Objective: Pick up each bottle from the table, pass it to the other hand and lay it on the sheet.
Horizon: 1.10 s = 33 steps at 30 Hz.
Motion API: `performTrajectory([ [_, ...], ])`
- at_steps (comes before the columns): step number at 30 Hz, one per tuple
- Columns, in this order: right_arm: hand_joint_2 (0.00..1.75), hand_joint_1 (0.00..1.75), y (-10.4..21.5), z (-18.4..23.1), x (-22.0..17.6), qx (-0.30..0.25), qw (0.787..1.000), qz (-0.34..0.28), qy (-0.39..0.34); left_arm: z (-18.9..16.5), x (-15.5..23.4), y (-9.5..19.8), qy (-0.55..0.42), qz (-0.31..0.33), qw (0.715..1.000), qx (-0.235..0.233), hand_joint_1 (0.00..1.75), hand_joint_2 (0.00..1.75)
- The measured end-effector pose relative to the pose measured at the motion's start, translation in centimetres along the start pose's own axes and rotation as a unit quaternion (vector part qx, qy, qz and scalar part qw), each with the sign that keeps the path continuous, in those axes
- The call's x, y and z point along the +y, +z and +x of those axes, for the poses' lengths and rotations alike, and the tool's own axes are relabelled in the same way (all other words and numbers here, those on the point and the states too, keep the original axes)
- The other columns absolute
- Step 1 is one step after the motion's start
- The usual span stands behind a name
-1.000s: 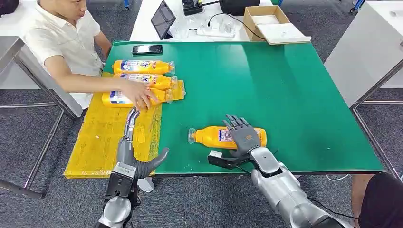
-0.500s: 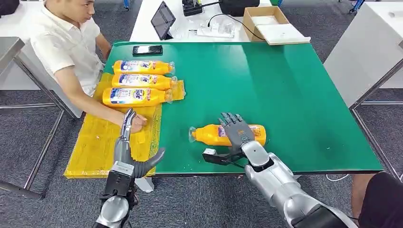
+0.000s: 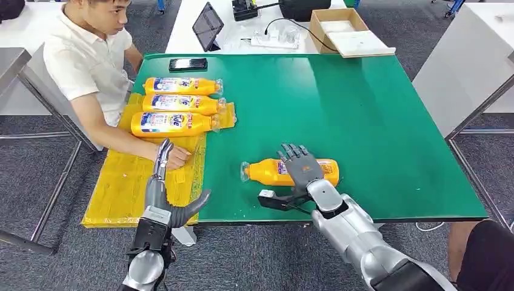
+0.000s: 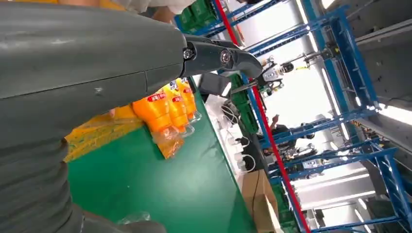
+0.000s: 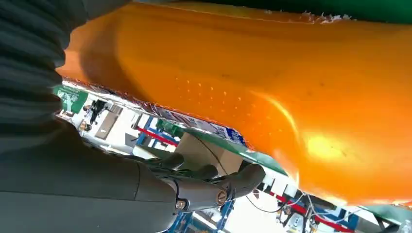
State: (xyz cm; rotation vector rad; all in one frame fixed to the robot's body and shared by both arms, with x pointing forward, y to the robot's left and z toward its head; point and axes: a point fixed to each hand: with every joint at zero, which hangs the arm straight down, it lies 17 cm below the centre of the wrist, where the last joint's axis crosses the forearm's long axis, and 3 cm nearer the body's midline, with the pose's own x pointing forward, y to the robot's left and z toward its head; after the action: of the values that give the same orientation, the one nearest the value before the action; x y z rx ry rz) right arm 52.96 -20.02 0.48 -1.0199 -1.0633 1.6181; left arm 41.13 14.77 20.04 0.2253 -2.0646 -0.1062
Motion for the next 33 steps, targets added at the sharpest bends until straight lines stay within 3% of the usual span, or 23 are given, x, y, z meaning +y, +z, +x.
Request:
performTrajectory([
  [9, 1.75, 0.0, 0.9, -0.7, 2.2, 0.004, 1.0, 0.022, -0.018, -0.3, 0.5, 1.2, -0.009, 0.0, 1.0, 0.009, 0.0, 1.75],
  [17, 1.75, 0.0, 5.9, -5.7, 5.4, 0.044, 0.998, 0.004, -0.046, -0.6, 2.1, 2.7, -0.024, 0.014, 0.999, 0.022, 0.0, 1.75],
  [33, 1.75, 0.0, 9.8, -10.7, 6.3, 0.085, 0.993, -0.001, -0.079, -0.4, 3.0, 3.2, -0.016, 0.022, 0.999, 0.028, 0.0, 1.75],
])
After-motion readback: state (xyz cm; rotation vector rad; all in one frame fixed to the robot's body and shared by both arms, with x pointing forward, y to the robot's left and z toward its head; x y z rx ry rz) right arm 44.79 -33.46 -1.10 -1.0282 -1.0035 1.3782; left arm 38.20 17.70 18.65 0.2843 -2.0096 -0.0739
